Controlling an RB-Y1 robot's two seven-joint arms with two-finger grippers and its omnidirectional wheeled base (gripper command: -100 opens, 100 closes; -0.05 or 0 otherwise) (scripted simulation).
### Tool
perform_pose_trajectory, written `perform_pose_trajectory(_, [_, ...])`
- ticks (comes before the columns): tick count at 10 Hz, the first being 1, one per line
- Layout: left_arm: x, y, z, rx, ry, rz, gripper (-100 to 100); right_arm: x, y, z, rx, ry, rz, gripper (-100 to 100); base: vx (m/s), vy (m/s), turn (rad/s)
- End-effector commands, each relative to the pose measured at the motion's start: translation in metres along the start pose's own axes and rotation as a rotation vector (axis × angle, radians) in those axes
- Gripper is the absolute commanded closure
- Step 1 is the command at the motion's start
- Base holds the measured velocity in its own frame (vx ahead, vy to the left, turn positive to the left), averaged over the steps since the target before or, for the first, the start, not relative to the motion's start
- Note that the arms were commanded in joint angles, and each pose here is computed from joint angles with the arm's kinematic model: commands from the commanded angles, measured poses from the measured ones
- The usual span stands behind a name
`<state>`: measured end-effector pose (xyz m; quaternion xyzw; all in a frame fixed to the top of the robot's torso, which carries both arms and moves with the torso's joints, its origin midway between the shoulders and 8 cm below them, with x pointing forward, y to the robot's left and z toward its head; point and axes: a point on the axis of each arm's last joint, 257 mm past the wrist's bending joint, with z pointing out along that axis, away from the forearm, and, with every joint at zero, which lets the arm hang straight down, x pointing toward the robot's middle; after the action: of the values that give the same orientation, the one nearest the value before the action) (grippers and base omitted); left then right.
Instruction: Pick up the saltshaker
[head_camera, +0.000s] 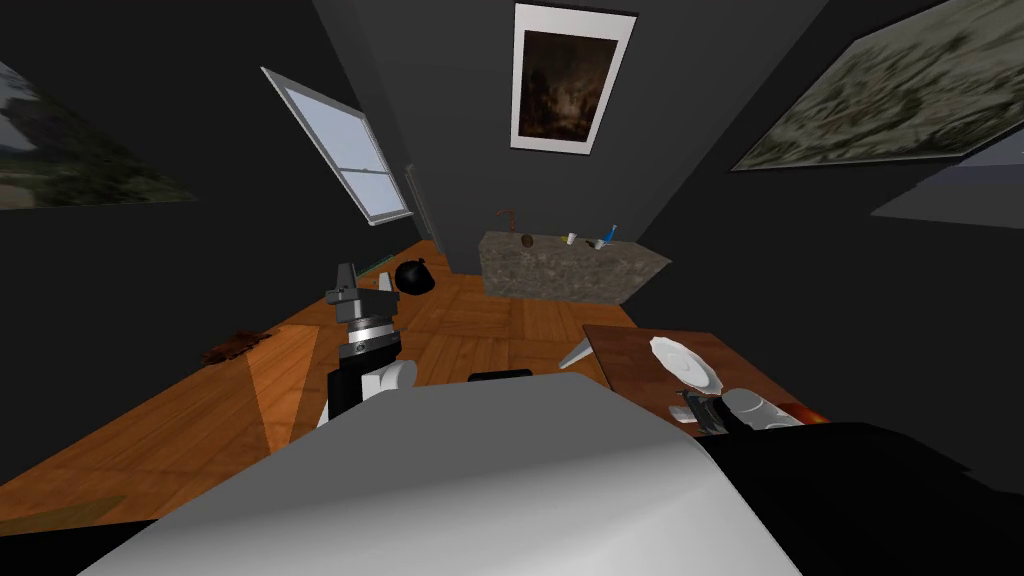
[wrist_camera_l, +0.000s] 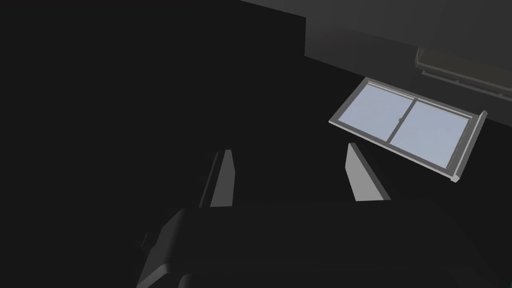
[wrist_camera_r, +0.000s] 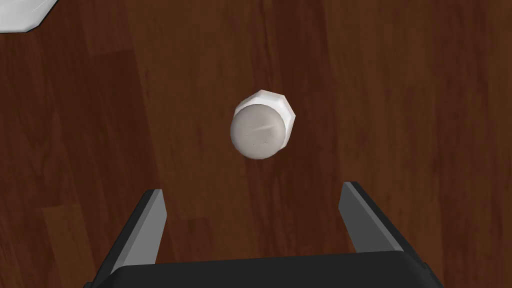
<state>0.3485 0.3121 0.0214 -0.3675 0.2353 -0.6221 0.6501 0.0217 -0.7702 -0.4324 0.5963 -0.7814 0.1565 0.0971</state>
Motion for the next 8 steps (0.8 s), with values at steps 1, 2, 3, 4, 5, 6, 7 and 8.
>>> perform_pose_trajectory(1, [0.000,0.000,0.000,0.000,0.000,0.000,0,0.009,0.013,0.000,-0.030,0.022,-0.017,-100,-0.007,-0.061,0.070])
perform_pose_trajectory(2, [0.000,0.000,0.000,0.000,0.000,0.000,0,0.009,0.013,0.000,-0.030,0.022,-0.017,-100,-0.007,-0.037,0.033])
perform_pose_trajectory(3, [0.000,0.000,0.000,0.000,0.000,0.000,0,0.009,0.014,0.000,-0.033,0.023,-0.015,-100,-0.003,-0.012,-0.007])
perform_pose_trajectory(4, [0.000,0.000,0.000,0.000,0.000,0.000,0,0.009,0.014,0.000,-0.031,0.022,-0.023,-100,0.000,0.000,0.000])
perform_pose_trajectory(5, [0.000,0.000,0.000,0.000,0.000,0.000,0,0.009,0.014,0.000,-0.031,0.022,-0.018,0,0.000,0.000,0.000])
perform_pose_trajectory(6, [0.000,0.000,0.000,0.000,0.000,0.000,0,0.010,-0.011,-0.002,0.013,0.031,-0.053,-100,0.050,-0.017,-0.178])
perform_pose_trajectory(7, [0.000,0.000,0.000,0.000,0.000,0.000,0,0.005,-0.009,0.000,0.009,0.020,-0.052,-100,0.061,-0.006,-0.105])
perform_pose_trajectory(8, [0.000,0.000,0.000,0.000,0.000,0.000,0,0.000,-0.006,0.002,0.002,0.011,-0.055,-100,0.028,-0.004,-0.020])
